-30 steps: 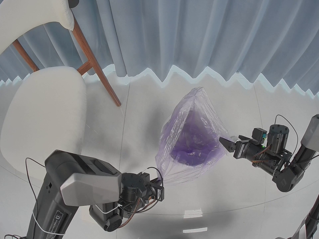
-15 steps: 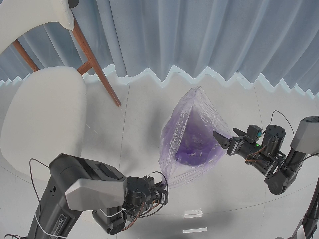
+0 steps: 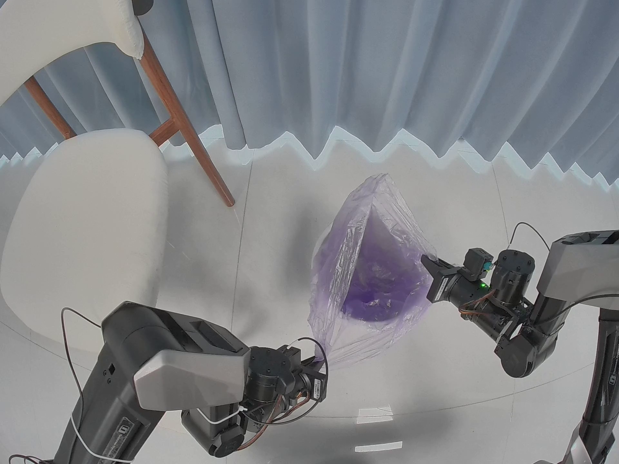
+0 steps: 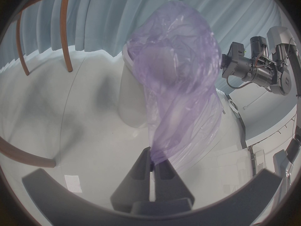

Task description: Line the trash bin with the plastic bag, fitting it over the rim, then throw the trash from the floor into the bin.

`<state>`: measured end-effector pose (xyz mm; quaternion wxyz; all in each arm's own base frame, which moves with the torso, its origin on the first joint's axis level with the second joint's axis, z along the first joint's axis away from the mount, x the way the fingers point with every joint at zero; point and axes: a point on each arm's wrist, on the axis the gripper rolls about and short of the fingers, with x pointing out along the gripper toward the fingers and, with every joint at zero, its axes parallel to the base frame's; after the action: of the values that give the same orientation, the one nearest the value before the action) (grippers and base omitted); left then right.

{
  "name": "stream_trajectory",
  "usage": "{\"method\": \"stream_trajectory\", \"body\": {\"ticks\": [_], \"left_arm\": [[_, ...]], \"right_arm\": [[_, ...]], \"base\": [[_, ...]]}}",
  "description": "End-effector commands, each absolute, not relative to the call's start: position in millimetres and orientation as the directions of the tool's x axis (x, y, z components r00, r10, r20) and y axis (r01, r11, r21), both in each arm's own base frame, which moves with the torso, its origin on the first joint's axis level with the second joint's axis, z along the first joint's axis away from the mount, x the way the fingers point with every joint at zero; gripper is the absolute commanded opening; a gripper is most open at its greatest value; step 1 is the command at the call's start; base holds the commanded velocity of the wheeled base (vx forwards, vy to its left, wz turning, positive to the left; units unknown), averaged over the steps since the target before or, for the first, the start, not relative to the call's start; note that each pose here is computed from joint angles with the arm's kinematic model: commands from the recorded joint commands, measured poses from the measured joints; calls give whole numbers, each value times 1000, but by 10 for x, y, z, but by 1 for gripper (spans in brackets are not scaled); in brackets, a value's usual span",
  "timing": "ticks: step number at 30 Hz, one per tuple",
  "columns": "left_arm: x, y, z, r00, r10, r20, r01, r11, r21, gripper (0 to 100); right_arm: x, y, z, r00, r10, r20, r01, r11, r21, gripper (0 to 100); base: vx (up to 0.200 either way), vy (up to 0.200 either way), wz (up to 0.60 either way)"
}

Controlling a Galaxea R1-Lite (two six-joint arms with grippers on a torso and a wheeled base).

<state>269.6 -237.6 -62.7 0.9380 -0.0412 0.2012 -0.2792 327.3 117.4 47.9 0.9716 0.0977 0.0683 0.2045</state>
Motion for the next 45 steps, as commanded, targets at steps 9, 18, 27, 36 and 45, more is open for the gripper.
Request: {"method": "stream_trajectory", "body": {"ticks": [9,18,27,36,45], "left_arm": [[2839,-2410,-285,787,-569,-239,528,821,-217,0],[2840,-2510,-275,735,-642,-218,590,764,-260,0],[2749,-2564,-409,717,-647,-258,597,762,-252,0],[2740,-2570,-507,715,-641,-280,591,768,-247,0],[2661,-2622,-644,689,-653,-314,605,757,-246,0]], "right_arm": [[3629,854,828,950,312,-15,-299,923,243,0],[4009,488,916,964,245,-102,-206,932,299,0],[4136,422,837,956,240,-168,-181,934,307,0],[4390,458,568,944,234,-230,-159,939,305,0],[4419,447,450,933,229,-277,-141,942,304,0]], "base": [[0,0,0],[0,0,0],[0,0,0],[0,0,0],[0,0,0]]}}
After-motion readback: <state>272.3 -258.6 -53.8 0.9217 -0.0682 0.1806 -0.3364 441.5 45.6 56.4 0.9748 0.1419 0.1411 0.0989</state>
